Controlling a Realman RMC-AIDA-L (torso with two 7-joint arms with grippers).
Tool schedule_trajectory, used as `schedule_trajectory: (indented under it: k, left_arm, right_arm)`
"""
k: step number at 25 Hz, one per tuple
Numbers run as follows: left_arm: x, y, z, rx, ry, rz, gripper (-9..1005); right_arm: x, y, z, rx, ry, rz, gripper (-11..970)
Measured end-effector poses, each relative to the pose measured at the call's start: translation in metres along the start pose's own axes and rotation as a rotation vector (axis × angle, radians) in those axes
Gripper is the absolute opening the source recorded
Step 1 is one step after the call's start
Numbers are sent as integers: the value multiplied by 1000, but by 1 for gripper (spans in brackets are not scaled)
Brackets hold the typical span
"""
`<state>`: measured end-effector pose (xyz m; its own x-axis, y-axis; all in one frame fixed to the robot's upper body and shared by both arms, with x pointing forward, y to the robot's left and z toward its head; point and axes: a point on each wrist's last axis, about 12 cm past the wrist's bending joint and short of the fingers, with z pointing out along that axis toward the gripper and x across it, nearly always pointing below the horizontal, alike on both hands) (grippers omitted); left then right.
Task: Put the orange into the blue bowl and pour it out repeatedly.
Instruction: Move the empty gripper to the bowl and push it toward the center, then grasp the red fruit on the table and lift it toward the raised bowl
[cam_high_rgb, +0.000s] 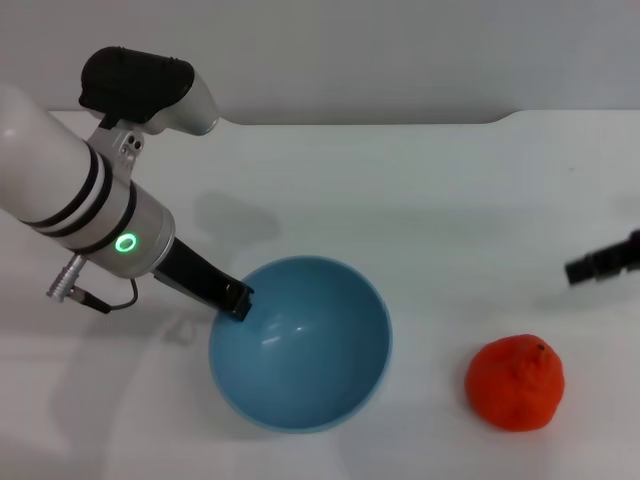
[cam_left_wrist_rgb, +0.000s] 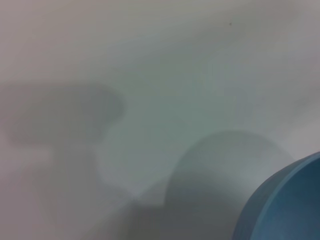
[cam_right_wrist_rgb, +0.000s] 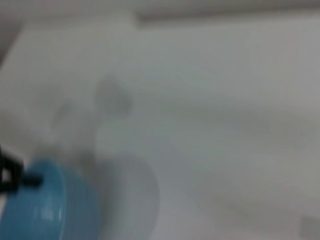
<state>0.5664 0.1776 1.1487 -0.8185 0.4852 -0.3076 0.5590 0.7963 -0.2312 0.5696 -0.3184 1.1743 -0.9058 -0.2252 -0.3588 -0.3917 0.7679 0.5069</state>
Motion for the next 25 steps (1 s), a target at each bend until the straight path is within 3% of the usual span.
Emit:
schedule_trajectory:
  k: [1, 5, 16, 25]
  left_arm:
    - [0, 0, 0, -1, 0, 1, -1]
    - [1, 0, 1, -2, 2, 2, -1]
    - [-2, 0, 0, -7, -6, 21, -2]
    - [-3, -1, -2, -10, -11, 39, -2]
  right_arm:
    - [-4, 9, 6, 16, 81, -28, 466]
    - [-7, 20, 15, 30, 167, -55, 465]
    - [-15, 47, 54, 49, 283, -137, 461]
    - [-16, 54, 82, 111, 372, -171, 458]
